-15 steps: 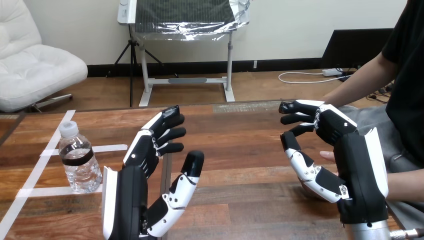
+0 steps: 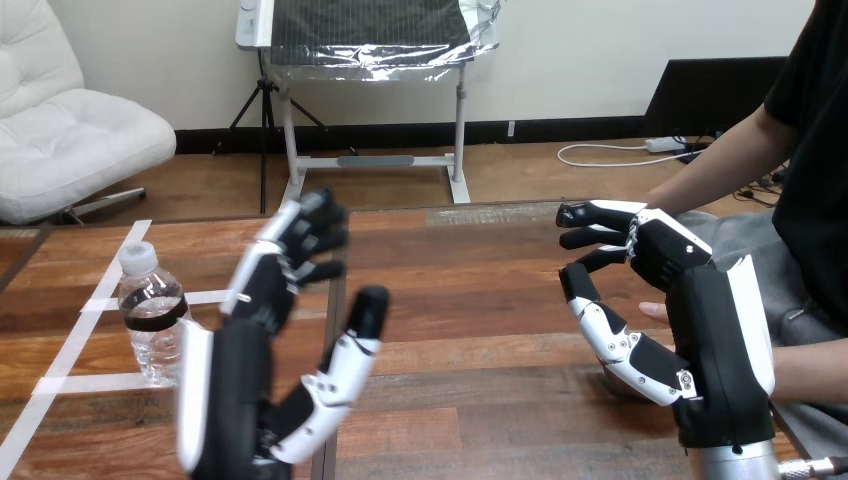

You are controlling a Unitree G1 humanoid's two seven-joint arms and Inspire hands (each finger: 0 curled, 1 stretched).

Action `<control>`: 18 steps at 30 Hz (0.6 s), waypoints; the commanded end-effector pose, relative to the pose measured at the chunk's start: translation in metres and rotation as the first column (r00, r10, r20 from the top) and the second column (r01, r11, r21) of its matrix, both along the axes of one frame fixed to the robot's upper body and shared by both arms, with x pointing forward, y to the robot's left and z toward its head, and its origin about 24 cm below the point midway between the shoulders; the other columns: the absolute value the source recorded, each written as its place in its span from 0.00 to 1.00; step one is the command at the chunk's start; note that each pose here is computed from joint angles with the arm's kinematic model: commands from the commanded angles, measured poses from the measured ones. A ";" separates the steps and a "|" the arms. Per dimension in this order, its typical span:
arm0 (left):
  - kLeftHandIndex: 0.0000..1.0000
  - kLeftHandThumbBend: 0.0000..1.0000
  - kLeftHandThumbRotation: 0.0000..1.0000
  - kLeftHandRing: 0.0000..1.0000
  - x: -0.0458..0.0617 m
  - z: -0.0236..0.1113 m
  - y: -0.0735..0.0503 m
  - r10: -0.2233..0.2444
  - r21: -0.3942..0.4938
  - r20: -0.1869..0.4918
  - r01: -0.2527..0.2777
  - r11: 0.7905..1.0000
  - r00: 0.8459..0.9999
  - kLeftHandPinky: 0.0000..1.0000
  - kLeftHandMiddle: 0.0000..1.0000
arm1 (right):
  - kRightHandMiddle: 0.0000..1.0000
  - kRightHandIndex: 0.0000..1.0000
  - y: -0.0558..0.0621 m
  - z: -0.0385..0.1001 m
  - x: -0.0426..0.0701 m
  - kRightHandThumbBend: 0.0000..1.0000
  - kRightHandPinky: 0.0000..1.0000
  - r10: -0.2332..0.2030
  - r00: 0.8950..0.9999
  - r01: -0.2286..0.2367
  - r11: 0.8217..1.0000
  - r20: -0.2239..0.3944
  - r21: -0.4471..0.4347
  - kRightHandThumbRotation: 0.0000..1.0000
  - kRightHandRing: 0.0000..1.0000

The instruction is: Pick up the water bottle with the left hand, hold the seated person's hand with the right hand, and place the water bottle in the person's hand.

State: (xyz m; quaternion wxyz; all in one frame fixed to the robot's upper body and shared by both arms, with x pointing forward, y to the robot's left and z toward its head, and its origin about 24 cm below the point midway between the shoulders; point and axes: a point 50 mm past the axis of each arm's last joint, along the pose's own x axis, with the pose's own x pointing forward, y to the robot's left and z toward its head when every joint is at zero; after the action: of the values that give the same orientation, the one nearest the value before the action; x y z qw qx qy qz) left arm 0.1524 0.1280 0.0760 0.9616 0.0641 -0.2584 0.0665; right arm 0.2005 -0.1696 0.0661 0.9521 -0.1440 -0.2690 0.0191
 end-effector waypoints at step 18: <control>0.83 0.47 0.37 0.80 0.010 0.037 0.037 0.350 0.126 0.247 -0.388 0.913 0.904 0.75 0.82 | 0.70 0.65 0.005 0.015 0.012 0.38 0.52 0.009 0.997 -0.011 0.999 0.073 0.030 0.16 0.64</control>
State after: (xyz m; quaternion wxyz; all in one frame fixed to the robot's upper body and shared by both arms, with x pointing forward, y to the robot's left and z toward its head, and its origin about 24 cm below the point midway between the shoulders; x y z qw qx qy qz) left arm 0.1558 0.1589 0.0963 0.9114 0.1890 -0.3207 0.1757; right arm 0.2008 -0.1673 0.0654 0.9537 -0.1372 -0.2673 0.0147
